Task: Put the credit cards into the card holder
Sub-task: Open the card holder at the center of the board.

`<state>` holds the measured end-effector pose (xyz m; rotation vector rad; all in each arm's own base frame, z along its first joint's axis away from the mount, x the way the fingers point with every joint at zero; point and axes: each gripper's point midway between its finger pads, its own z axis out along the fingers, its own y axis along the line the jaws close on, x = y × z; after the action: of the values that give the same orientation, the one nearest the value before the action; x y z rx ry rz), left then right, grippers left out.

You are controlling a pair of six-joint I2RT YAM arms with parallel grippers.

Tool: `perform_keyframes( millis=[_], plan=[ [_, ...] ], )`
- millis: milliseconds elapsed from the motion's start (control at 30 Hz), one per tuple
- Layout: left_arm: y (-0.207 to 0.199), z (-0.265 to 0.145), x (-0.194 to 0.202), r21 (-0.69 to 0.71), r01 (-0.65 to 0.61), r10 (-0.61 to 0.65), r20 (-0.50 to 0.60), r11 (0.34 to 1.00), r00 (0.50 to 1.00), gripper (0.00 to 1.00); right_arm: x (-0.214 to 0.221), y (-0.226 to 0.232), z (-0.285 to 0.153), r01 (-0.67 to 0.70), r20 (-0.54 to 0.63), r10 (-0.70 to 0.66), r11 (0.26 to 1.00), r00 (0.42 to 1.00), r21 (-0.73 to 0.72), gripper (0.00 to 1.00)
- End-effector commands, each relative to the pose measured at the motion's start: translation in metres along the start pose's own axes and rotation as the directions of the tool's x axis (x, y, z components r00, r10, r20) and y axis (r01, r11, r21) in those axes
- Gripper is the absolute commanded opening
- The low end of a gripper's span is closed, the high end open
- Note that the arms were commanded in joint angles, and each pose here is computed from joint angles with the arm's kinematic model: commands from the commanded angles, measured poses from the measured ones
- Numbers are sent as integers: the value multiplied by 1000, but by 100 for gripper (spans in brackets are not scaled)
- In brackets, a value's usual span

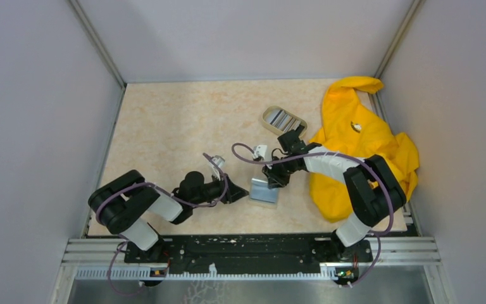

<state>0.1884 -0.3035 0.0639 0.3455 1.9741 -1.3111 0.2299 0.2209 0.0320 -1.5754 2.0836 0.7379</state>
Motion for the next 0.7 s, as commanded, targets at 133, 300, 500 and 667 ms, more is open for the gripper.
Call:
perform_keyframes(
  millis=[133,300,500,667],
  plan=[
    [9,13,6,-62,30,-34,-60,998,998,34,-35,-17,-6,-280,125,281,960,951,-23,24],
    [19,21,7,-123,35,-46,-90,992,995,37,-36,-26,-8,-307,132,303,952,944,10,32],
    [19,32,1,-135,15,-31,-114,991,993,39,-35,-37,-13,-299,138,286,950,948,85,36],
    [16,37,-2,-123,-6,-11,-131,992,991,39,-34,-66,-33,-262,157,225,922,962,285,40]
  ],
)
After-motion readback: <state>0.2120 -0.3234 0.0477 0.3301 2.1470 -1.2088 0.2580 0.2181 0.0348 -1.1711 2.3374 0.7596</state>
